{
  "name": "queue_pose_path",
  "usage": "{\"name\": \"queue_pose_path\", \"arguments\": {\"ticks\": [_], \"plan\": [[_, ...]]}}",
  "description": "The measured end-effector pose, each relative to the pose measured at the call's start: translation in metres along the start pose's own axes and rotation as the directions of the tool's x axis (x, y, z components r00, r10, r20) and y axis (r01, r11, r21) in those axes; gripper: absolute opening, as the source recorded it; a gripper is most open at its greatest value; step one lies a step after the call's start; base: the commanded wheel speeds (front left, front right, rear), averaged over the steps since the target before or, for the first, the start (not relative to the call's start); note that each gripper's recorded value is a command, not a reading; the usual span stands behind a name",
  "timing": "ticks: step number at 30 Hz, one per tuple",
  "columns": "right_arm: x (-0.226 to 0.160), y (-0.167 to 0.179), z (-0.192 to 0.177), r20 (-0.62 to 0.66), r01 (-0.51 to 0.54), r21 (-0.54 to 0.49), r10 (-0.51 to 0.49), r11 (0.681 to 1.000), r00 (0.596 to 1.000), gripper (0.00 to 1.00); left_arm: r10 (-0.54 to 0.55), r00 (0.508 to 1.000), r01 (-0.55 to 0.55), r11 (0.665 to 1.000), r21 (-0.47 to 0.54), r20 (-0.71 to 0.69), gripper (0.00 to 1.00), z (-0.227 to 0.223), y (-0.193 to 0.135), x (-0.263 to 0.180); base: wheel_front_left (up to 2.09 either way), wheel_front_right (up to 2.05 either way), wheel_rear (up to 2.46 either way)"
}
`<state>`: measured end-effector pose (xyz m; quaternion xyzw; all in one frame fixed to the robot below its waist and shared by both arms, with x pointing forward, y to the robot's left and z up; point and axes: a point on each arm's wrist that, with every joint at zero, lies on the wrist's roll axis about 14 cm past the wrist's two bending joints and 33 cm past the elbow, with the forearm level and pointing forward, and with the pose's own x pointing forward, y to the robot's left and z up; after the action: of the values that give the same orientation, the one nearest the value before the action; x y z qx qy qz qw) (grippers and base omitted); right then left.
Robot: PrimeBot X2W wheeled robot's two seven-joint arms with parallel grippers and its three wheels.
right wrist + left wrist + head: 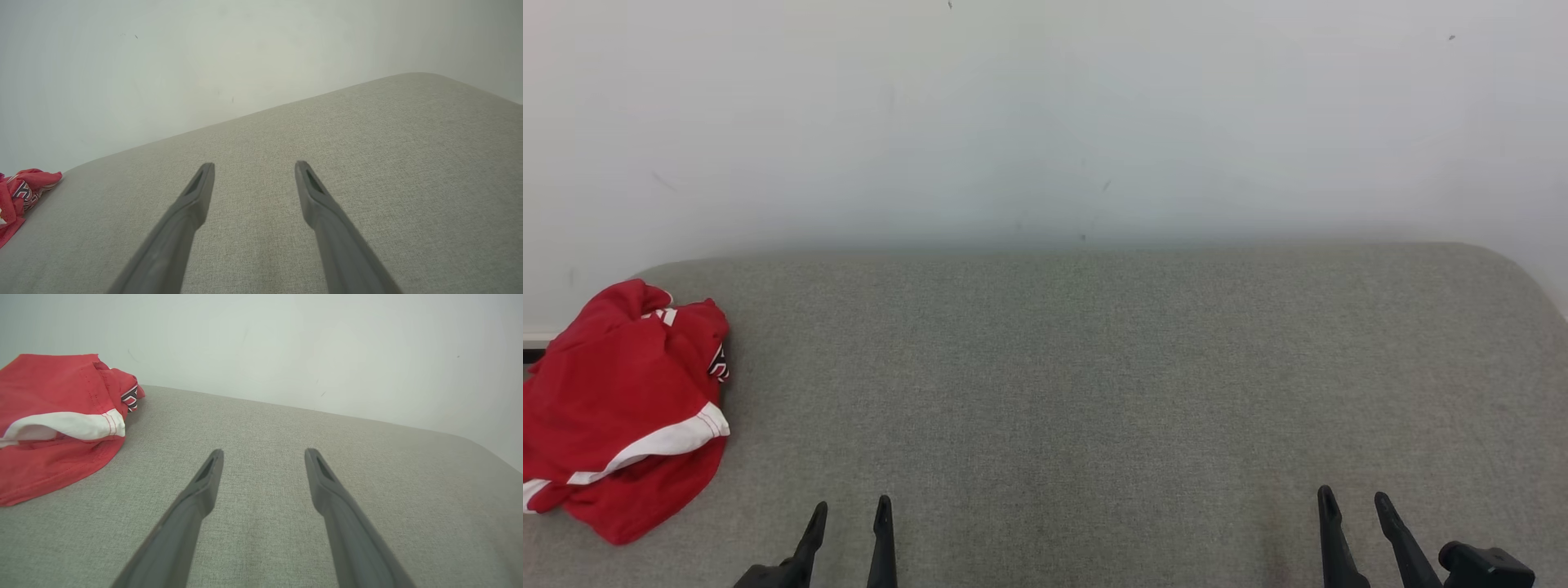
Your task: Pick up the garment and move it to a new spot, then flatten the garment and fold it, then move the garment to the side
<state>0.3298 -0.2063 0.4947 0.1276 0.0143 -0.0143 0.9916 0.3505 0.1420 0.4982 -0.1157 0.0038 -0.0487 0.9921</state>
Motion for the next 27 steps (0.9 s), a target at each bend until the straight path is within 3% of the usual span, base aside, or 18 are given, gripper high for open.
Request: {"name": "queue_pose_path", "arguments": {"ticks": [27], "plan": [[-0.0057, 0.003, 0.0039, 0.02, -0.02, -0.188, 0.024, 0.982, 1.0, 1.0, 0.002, 0.999, -0.008, 0.995, 0.101, 0.053, 1.0, 0.0044, -0.0021, -0.0048, 0.0, 0.0, 0.0]]}}
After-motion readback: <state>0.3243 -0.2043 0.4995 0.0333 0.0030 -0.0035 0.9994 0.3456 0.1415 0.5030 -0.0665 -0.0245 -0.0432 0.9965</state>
